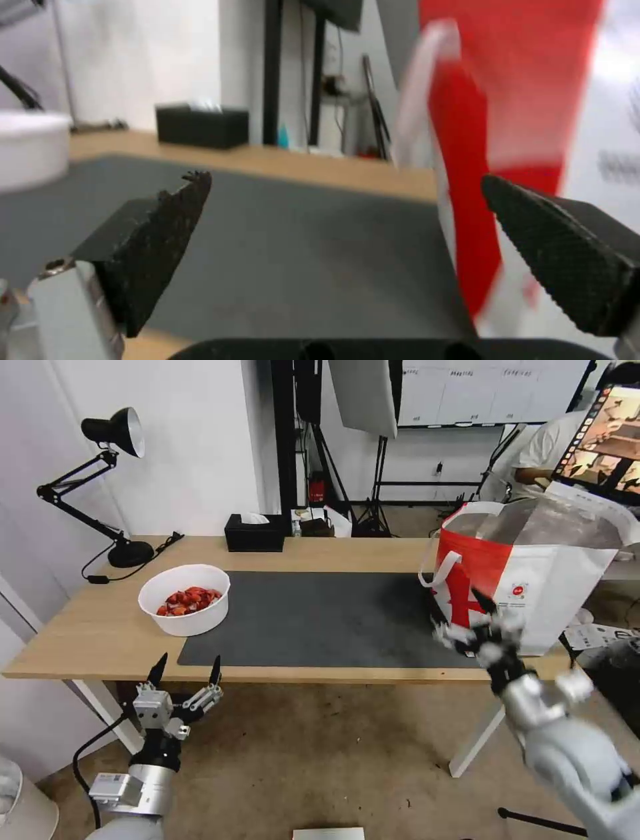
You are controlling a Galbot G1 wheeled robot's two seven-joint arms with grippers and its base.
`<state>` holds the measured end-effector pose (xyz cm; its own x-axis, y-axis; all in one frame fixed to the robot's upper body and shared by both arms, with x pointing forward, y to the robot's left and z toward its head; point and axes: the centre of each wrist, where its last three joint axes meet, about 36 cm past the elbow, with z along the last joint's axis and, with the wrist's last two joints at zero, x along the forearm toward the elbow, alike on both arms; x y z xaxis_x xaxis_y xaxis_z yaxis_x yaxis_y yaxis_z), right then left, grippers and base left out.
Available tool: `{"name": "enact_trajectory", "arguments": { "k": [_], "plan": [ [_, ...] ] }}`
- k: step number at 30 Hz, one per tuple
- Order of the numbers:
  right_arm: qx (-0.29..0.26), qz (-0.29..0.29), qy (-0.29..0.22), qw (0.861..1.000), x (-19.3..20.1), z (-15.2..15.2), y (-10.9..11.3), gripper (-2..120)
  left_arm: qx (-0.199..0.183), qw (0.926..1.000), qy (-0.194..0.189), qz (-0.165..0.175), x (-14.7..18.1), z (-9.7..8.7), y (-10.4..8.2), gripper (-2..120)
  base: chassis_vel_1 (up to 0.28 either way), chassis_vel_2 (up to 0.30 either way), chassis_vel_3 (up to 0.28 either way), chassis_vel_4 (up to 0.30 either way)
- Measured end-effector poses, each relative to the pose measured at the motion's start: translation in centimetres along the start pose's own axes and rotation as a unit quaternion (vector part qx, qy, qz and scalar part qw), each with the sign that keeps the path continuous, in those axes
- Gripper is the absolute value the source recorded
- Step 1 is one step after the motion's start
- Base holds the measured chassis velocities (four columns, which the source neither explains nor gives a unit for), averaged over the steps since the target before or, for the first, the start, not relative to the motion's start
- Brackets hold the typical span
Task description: Pick up the trash from the table and place it into the takeout bag.
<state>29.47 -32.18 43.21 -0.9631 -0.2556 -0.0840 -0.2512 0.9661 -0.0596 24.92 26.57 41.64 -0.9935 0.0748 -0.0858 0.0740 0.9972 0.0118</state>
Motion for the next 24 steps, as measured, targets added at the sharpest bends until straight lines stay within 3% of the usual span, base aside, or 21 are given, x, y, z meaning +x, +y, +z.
{"name": "enact_trajectory", "arguments": {
  "k": [7,24],
  "plan": [
    [-0.006,0.013,0.027,1.000,1.9,2.4,1.1,100,-0.002,0.9999,0.017,0.003,0.2,1.2,-0.2,100,0.000,0.000,0.000,0.000],
    [-0.014,0.002,0.038,0.999,1.3,3.3,2.6,100,0.000,0.9998,0.019,-0.001,0.2,1.7,-0.1,100,0.000,0.000,0.000,0.000]
  ]
}}
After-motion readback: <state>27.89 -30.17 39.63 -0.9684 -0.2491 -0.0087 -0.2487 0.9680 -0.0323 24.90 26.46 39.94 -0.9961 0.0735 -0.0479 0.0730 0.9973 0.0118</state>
